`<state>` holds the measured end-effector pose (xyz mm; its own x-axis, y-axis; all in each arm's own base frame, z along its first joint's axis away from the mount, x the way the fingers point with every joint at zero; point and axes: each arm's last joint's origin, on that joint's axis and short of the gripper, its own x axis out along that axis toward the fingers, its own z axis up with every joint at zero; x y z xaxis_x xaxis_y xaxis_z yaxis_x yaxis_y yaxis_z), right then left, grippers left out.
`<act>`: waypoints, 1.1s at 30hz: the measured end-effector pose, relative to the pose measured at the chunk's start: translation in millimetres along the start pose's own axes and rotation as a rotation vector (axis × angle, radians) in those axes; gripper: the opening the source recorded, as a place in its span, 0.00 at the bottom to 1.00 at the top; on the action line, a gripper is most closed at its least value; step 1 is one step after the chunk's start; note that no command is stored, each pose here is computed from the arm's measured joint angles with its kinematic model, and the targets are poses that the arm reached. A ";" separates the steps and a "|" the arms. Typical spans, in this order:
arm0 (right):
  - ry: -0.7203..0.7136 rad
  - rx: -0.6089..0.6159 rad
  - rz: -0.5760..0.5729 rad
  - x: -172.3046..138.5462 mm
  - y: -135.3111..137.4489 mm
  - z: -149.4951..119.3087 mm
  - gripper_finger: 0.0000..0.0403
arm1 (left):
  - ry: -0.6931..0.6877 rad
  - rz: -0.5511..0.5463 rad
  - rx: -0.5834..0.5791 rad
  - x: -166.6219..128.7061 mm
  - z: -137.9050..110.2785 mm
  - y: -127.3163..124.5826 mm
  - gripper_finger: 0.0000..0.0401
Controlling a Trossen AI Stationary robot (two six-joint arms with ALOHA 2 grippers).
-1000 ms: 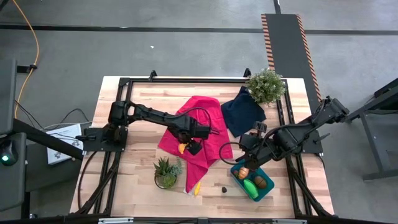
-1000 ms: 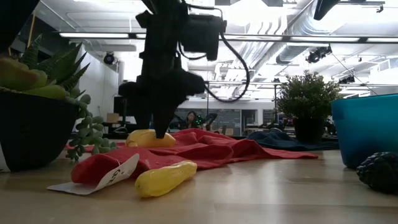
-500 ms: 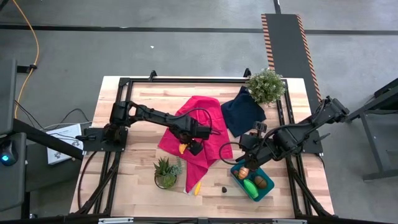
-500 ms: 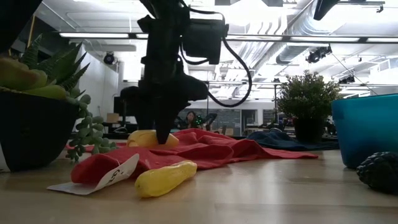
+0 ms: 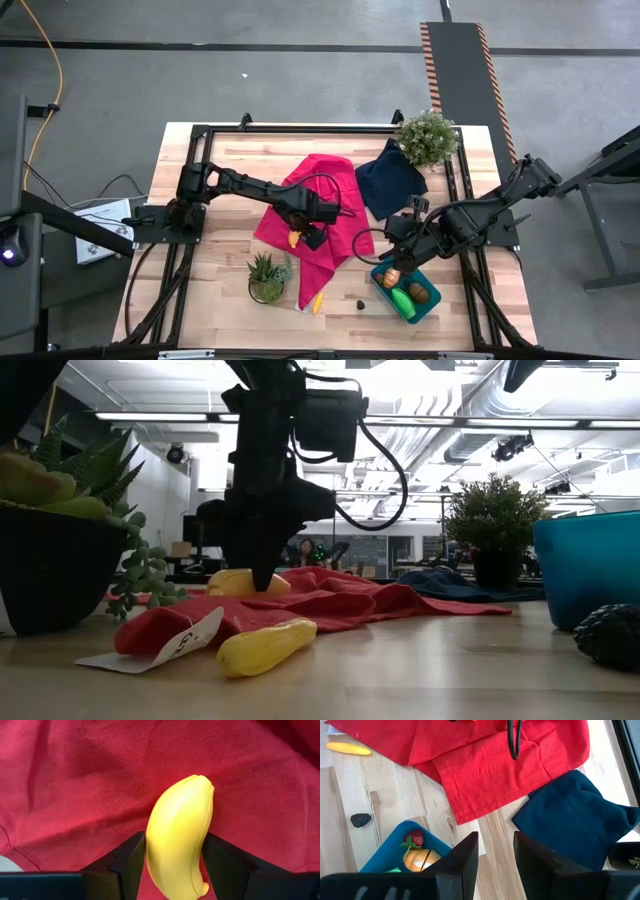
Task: Pick and placing Produce into tupperware
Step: Put the banana into the blue bin
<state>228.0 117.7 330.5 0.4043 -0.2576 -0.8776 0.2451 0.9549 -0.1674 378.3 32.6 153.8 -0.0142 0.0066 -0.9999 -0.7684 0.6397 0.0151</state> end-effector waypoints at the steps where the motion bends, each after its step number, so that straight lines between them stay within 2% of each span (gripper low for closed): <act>1: -0.003 0.000 -0.004 0.0 -0.1 0.1 0.28 | 0.000 0.000 0.001 0.0 0.0 -0.1 0.45; 14: -0.013 0.004 -0.015 0.0 -0.4 0.4 0.28 | 0.022 0.020 0.028 2.8 -1.0 0.9 0.33; 25: -0.015 0.012 -0.017 0.0 -0.5 0.5 0.28 | 0.039 0.007 0.027 1.4 -1.2 0.4 0.37; 33: -0.015 0.021 -0.017 0.0 -0.5 0.5 0.28 | 0.025 -0.064 0.068 -21.8 6.8 -9.3 0.33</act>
<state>228.3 117.2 330.8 0.4129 -0.2761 -0.8679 0.2702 0.9472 -0.1727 390.1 31.7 175.5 0.0167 -0.0545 -0.9984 -0.7229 0.6892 -0.0497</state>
